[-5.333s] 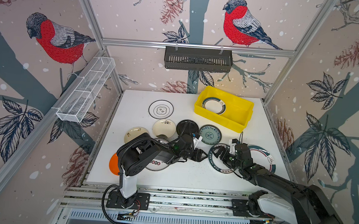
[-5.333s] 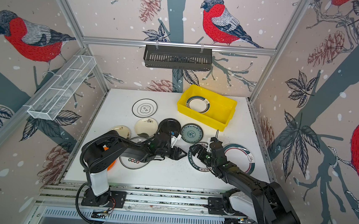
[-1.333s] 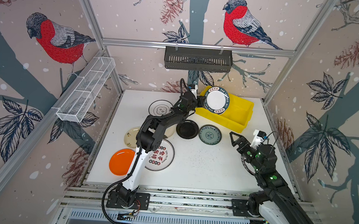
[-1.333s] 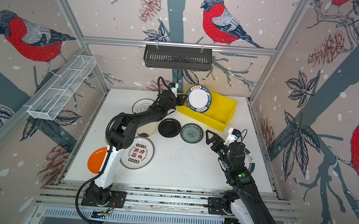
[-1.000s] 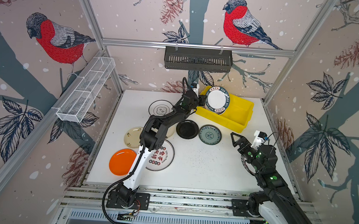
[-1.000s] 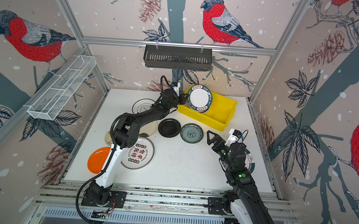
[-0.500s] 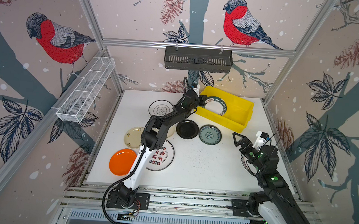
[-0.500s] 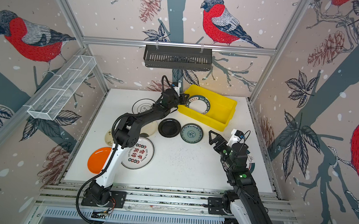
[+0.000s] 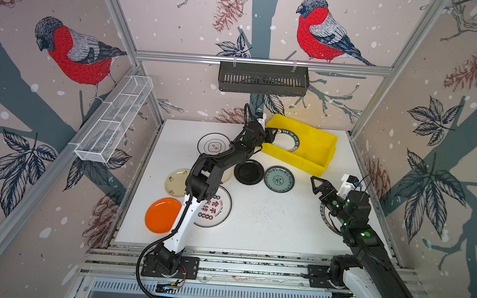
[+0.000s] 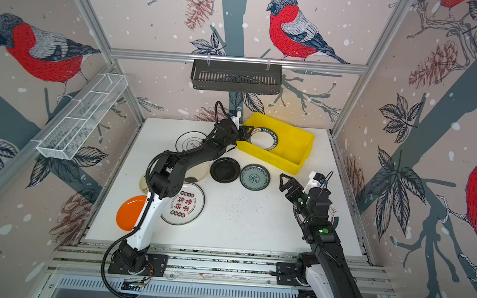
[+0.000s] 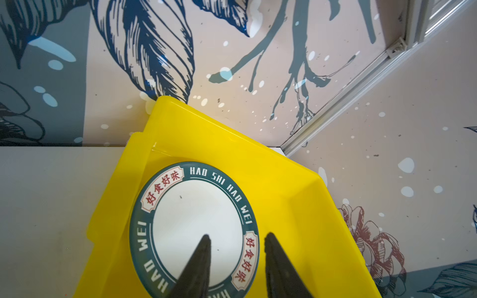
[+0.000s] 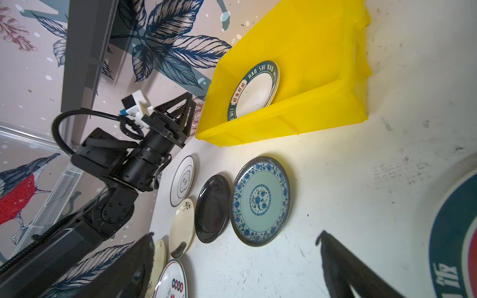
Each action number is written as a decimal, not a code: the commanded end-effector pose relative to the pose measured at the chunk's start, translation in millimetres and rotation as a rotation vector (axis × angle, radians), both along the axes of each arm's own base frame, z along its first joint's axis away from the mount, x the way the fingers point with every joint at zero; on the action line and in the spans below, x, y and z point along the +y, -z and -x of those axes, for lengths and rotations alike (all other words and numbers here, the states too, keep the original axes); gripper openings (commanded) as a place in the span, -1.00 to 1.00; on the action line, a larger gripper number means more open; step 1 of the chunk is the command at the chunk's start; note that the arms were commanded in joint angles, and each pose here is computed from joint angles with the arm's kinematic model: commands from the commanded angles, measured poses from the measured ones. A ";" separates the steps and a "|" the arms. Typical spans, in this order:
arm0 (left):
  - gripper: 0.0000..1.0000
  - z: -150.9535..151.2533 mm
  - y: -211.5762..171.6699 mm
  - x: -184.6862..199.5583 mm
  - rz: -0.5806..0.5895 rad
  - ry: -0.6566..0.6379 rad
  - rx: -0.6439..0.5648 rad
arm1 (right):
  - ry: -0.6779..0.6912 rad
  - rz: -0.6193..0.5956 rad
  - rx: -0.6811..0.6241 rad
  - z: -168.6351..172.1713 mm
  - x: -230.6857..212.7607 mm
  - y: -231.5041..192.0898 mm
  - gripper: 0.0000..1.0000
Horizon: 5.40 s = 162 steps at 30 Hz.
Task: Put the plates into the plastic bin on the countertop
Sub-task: 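Lower the plate into the yellow bin and open the left gripper, then withdraw the left gripper from the bin while the right gripper moves to the red-and-green-rimmed plate, then lower the right gripper onto the red-and-green-rimmed plate's edge and close it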
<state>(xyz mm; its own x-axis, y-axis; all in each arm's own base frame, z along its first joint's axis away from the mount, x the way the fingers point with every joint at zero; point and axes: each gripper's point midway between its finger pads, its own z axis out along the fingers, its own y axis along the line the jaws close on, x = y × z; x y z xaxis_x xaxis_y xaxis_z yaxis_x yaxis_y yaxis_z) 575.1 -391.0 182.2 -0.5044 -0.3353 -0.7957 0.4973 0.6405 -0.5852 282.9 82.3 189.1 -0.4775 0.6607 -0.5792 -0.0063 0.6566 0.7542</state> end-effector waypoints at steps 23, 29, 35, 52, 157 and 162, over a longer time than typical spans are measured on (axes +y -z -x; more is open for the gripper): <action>0.95 137.3 -67.5 67.9 -0.185 -0.072 -0.224 | 0.055 0.216 0.360 -10.6 -53.8 51.6 1.00; 0.95 164.7 -41.9 99.0 -0.274 -0.066 -0.161 | 0.235 0.201 0.539 0.6 -104.6 76.2 1.00; 0.95 191.3 -30.1 126.9 -0.338 -0.095 -0.153 | 0.359 0.233 0.636 7.0 -141.4 86.9 0.97; 0.96 209.4 7.1 132.4 -0.325 -0.068 -0.059 | 0.075 0.227 0.789 30.9 -55.4 153.8 0.95; 0.95 263.5 36.5 29.6 -0.302 0.308 0.021 | -0.141 0.063 0.693 36.9 -28.0 159.2 0.30; 0.95 264.7 35.6 29.6 -0.294 0.309 0.027 | -0.139 0.044 0.693 44.0 -23.1 165.6 0.04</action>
